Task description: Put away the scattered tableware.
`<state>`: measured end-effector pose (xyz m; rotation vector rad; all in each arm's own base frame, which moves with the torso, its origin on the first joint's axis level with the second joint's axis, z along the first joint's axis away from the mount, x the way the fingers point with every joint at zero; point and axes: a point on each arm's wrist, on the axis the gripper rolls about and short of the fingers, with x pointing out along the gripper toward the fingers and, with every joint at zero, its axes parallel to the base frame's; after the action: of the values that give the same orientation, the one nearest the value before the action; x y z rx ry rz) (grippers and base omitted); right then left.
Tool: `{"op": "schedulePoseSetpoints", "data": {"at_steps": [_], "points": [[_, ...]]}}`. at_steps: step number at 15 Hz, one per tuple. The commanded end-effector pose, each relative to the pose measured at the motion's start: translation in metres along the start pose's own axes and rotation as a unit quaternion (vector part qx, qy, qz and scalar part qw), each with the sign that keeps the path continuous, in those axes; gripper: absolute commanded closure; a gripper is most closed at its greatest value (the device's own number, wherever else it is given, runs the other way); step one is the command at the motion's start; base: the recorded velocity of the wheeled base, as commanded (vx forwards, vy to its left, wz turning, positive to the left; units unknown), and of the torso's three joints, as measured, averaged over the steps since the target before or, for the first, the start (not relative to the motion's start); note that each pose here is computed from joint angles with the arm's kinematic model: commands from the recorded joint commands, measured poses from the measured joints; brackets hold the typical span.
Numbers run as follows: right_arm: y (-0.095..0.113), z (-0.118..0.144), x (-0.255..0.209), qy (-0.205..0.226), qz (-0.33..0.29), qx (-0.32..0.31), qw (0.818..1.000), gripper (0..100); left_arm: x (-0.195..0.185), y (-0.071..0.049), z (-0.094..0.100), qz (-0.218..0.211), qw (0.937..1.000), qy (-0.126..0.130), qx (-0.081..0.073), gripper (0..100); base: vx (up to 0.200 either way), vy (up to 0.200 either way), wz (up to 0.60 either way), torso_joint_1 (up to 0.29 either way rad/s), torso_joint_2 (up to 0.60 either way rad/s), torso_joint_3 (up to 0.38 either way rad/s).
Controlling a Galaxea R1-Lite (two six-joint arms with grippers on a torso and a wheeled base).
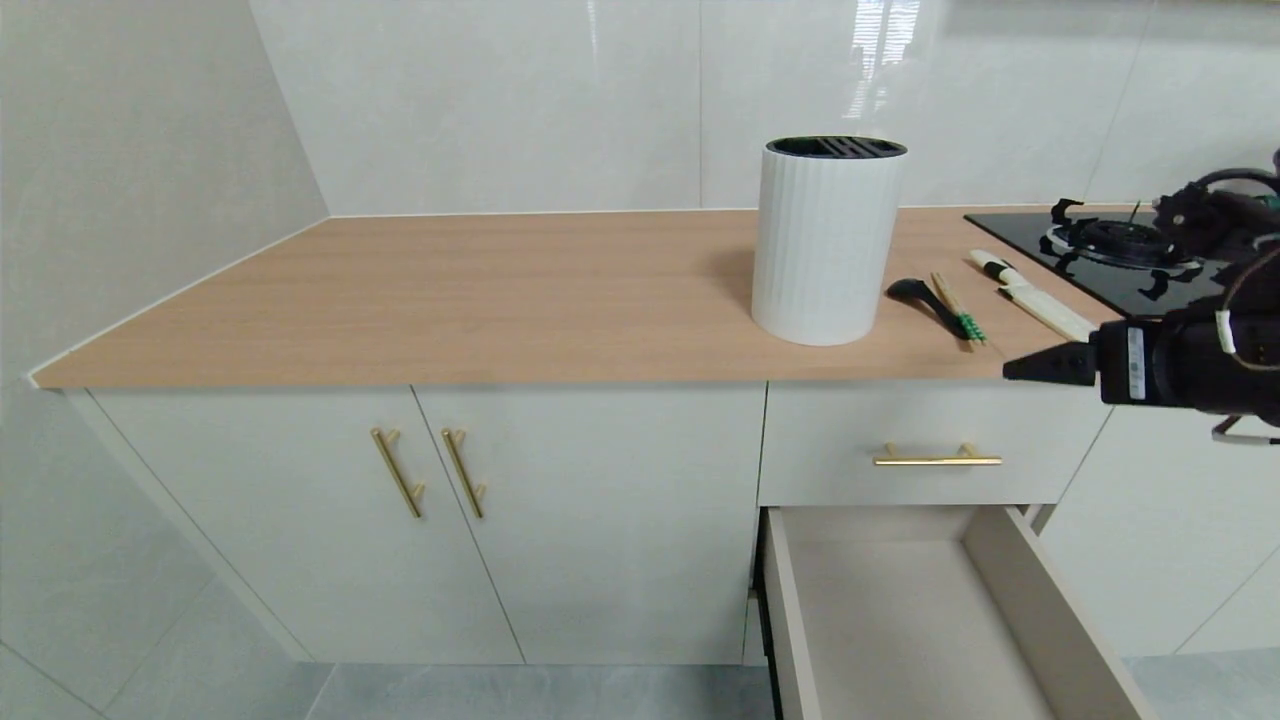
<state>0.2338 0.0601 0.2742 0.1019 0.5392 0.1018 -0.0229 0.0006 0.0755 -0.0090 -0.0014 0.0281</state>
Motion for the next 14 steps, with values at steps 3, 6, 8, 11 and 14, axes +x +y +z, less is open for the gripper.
{"op": "schedulePoseSetpoints", "data": {"at_steps": [3,6,8,11,14], "points": [[0.014,0.053,0.062,-0.022,-0.086,0.033,0.995,0,0.000,0.000,0.000,0.001,1.0000,0.001,0.000,0,0.000,0.000,0.00,0.000,0.00,0.000],[0.016,0.049,0.089,0.003,-0.100,0.061,0.993,0,0.000,0.000,0.000,0.001,1.0000,0.001,0.000,0,0.000,0.000,0.00,0.000,0.00,0.000],[0.017,0.049,0.095,0.003,-0.110,0.061,0.992,0,0.000,0.000,0.000,0.001,1.0000,0.001,0.000,0,0.000,0.000,0.00,0.000,0.00,0.000],[0.018,0.045,0.112,0.002,-0.130,0.060,0.990,0,0.000,0.000,0.000,0.001,1.0000,0.001,0.000,0,0.000,0.000,0.00,0.000,0.00,0.000],[0.012,0.042,0.137,-0.012,-0.161,0.064,0.985,0,0.000,0.000,0.000,0.001,1.0000,0.001,0.000,0,0.000,0.000,0.00,0.000,0.00,0.000]]}}
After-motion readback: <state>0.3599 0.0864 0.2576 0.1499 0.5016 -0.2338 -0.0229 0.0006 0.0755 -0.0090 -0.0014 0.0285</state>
